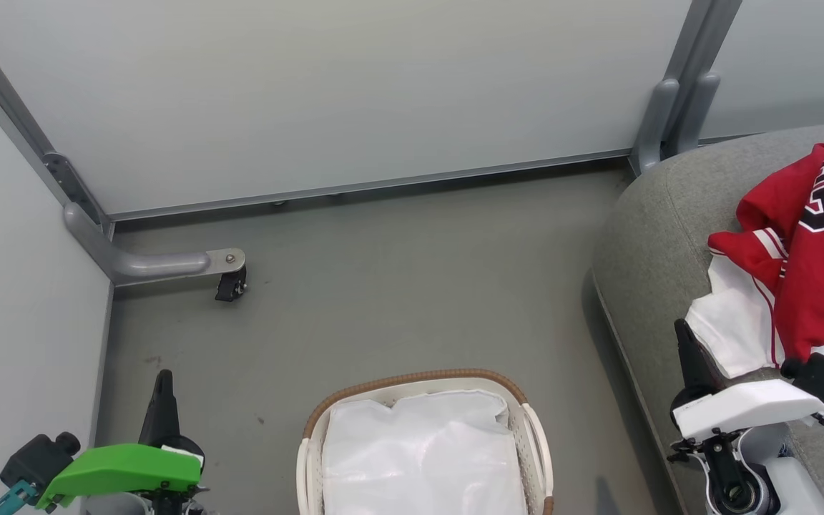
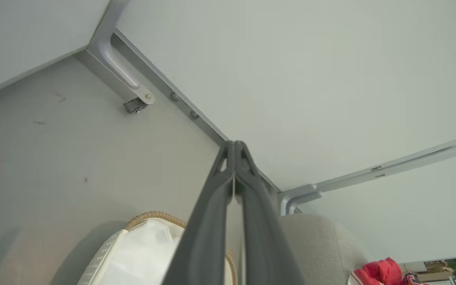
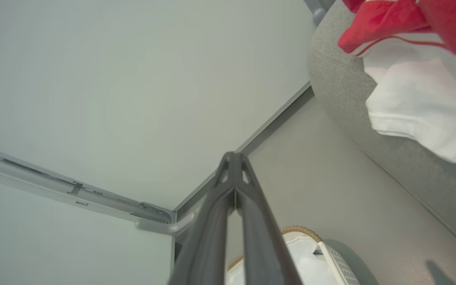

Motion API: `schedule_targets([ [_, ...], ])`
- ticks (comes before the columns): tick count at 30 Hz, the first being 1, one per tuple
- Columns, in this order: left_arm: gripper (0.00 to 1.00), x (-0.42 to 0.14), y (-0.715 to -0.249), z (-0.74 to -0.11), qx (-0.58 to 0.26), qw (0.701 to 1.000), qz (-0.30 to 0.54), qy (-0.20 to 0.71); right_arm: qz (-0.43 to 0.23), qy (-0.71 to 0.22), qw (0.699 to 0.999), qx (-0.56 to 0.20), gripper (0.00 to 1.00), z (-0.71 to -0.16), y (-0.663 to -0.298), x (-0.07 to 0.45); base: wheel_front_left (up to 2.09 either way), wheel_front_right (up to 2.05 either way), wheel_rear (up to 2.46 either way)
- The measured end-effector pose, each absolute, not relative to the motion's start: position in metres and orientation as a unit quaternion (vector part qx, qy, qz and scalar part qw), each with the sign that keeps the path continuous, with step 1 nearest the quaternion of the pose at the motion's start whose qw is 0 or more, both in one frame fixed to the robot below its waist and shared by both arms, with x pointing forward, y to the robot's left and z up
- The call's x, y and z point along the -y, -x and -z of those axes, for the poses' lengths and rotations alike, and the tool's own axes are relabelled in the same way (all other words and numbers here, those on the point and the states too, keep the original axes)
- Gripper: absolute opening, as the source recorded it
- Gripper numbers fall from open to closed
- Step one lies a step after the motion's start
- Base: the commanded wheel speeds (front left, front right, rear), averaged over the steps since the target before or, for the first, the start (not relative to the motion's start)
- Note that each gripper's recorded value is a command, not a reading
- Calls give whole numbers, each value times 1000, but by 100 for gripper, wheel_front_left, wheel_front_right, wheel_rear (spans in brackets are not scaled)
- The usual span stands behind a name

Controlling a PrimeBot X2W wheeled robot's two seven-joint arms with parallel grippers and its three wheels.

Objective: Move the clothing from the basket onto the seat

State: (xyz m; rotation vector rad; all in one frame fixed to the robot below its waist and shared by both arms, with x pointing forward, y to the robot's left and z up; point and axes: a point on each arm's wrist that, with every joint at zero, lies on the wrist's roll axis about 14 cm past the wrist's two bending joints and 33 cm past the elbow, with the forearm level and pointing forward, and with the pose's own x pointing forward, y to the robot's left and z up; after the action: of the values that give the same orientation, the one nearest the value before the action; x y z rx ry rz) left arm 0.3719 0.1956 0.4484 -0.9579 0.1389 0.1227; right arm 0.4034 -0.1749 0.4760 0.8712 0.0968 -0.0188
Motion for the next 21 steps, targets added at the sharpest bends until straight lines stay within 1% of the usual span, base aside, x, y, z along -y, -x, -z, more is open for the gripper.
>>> schedule_targets([
  [21,0,-198,-377,-462,-50,831,-54,551,18,-528,848,-39,0,-483,-399,183,0,0,0],
])
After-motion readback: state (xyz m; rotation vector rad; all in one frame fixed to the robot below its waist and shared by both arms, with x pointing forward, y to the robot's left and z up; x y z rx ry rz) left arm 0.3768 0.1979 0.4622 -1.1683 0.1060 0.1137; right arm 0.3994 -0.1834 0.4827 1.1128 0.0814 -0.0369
